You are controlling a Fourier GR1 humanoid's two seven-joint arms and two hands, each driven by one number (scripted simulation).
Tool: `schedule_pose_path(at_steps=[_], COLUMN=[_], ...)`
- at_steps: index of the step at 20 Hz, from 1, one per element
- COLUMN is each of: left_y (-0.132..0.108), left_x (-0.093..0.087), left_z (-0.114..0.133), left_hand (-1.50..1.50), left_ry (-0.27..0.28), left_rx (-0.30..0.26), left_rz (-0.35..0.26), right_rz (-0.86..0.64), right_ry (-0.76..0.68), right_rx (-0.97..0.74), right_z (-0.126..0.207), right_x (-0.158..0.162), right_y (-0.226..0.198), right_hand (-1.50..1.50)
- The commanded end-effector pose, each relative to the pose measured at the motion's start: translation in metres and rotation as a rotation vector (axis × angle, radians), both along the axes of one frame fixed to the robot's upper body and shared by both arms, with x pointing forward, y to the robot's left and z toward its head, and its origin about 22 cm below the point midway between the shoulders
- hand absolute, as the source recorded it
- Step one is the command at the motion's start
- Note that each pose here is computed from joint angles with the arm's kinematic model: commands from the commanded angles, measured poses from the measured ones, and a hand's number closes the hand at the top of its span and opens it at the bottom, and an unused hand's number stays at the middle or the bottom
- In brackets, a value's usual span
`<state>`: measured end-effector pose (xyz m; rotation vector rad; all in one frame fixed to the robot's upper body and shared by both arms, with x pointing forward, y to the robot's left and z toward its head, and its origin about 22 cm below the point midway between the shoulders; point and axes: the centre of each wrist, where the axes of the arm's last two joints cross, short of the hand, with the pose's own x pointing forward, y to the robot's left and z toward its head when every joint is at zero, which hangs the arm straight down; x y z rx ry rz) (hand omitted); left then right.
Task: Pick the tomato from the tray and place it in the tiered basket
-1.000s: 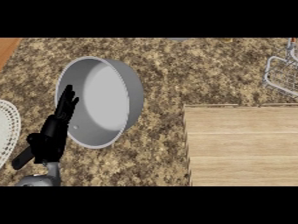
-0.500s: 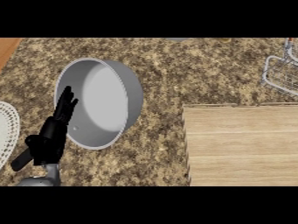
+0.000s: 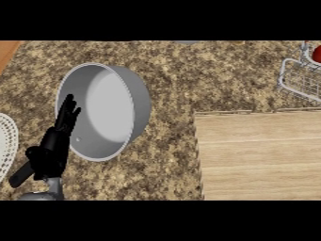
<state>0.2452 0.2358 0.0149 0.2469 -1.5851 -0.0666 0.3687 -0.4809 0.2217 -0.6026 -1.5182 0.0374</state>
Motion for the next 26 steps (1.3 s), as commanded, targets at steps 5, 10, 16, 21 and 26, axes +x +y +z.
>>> schedule_pose_path(at_steps=[5,10,16,21,26], left_y=[0.015,0.009,0.021,0.017,0.023], left_x=[-0.026,-0.034,-0.042,-0.051,-0.048], left_z=[-0.05,-0.053,-0.051,-0.049,-0.047], left_hand=[0.0,0.0,0.0,0.0,0.0], left_ry=[0.264,0.264,0.265,0.256,0.248], left_rx=[-0.031,-0.029,-0.056,-0.057,-0.056], left_rz=[0.062,0.075,0.11,0.094,0.122], right_rz=[-0.27,-0.45,-0.471,-0.454,-0.377], right_ry=[-0.221,-0.209,-0.207,-0.199,-0.175], right_rx=[0.075,0.127,0.141,0.135,0.151], right_z=[0.037,0.036,0.054,0.053,0.049], right_x=[-0.039,-0.082,-0.159,-0.201,-0.232], right_y=[-0.051,-0.093,-0.144,-0.164,-0.176], right_hand=[-1.5,-1.5,-1.5,-1.5,-1.5])
